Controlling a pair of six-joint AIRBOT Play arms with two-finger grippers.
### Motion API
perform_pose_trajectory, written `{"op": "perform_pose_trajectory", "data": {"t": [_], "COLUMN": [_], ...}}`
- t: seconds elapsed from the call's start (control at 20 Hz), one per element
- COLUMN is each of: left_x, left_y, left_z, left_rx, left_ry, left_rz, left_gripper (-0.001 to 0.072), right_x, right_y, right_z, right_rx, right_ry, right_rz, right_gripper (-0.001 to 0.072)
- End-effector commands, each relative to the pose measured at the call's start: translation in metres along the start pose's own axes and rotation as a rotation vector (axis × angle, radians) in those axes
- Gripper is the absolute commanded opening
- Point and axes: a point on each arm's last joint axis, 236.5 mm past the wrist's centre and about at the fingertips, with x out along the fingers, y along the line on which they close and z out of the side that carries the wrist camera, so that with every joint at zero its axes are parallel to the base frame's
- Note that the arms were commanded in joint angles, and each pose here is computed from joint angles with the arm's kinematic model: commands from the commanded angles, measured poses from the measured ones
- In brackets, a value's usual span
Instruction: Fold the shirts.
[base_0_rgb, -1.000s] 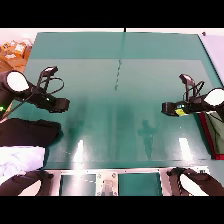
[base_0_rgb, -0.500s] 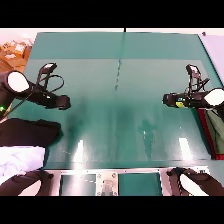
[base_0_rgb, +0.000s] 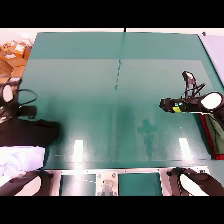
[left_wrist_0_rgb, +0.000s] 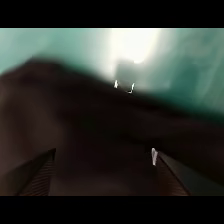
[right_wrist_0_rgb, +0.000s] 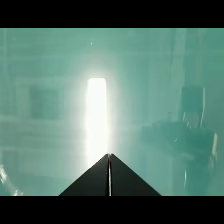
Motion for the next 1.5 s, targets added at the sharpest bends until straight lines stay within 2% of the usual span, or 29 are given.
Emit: {"op": "perform_pose_trajectory", "data": {"t": [0.0, 0.15, 0.2, 0.3, 0.35, 0.5, 0.65, 0.8, 1.0, 1.15, 1.4, 1.45], "left_x": [0.032, 0.051, 0.058, 0.062, 0.058, 0.015, -0.068, -0.175, -0.289, -0.305, -0.222, -0.201], "left_y": [0.039, 0.025, 0.019, 0.013, 0.011, 0.0, -0.027, -0.098, -0.209, -0.273, -0.34, -0.343], "left_z": [-0.032, -0.034, -0.037, -0.043, -0.04, 0.004, 0.065, 0.097, 0.087, 0.063, 0.033, 0.025], "left_rx": [-0.158, -0.179, -0.17, -0.131, -0.117, -0.097, -0.031, 0.149, 0.393, 0.514, 0.609, 0.629], "left_ry": [0.092, 0.061, 0.056, 0.071, 0.07, -0.022, -0.205, -0.414, -0.678, -0.706, -0.401, -0.324], "left_rz": [0.035, -0.023, -0.042, -0.06, -0.074, -0.179, -0.29, -0.435, -0.656, -0.746, -0.753, -0.726], "left_gripper": [0.0712, 0.071, 0.0671, 0.0053, 0.003, 0.0028, 0.0027, 0.0028, 0.0027, 0.0027, 0.0032, 0.031], "right_x": [0.003, 0.003, 0.003, 0.003, 0.003, 0.001, -0.009, -0.025, -0.041, -0.045, -0.045, -0.045], "right_y": [0.0, 0.0, 0.0, 0.0, 0.0, 0.001, 0.008, 0.018, 0.028, 0.03, 0.03, 0.03], "right_z": [-0.005, -0.001, -0.001, -0.001, -0.001, 0.001, 0.015, 0.029, 0.044, 0.049, 0.049, 0.049], "right_rx": [0.011, 0.011, 0.011, 0.011, 0.011, 0.009, -0.005, -0.023, -0.002, 0.023, 0.037, 0.037], "right_ry": [0.011, -0.006, -0.006, -0.006, -0.006, -0.01, -0.036, -0.049, -0.072, -0.084, -0.083, -0.082], "right_rz": [0.007, 0.006, 0.006, 0.006, 0.006, 0.007, 0.016, 0.031, 0.045, 0.049, 0.05, 0.05], "right_gripper": [0.0015, 0.0015, 0.0015, 0.0015, 0.0015, 0.0014, 0.0014, 0.0015, 0.0014, 0.0015, 0.0015, 0.0016]}}
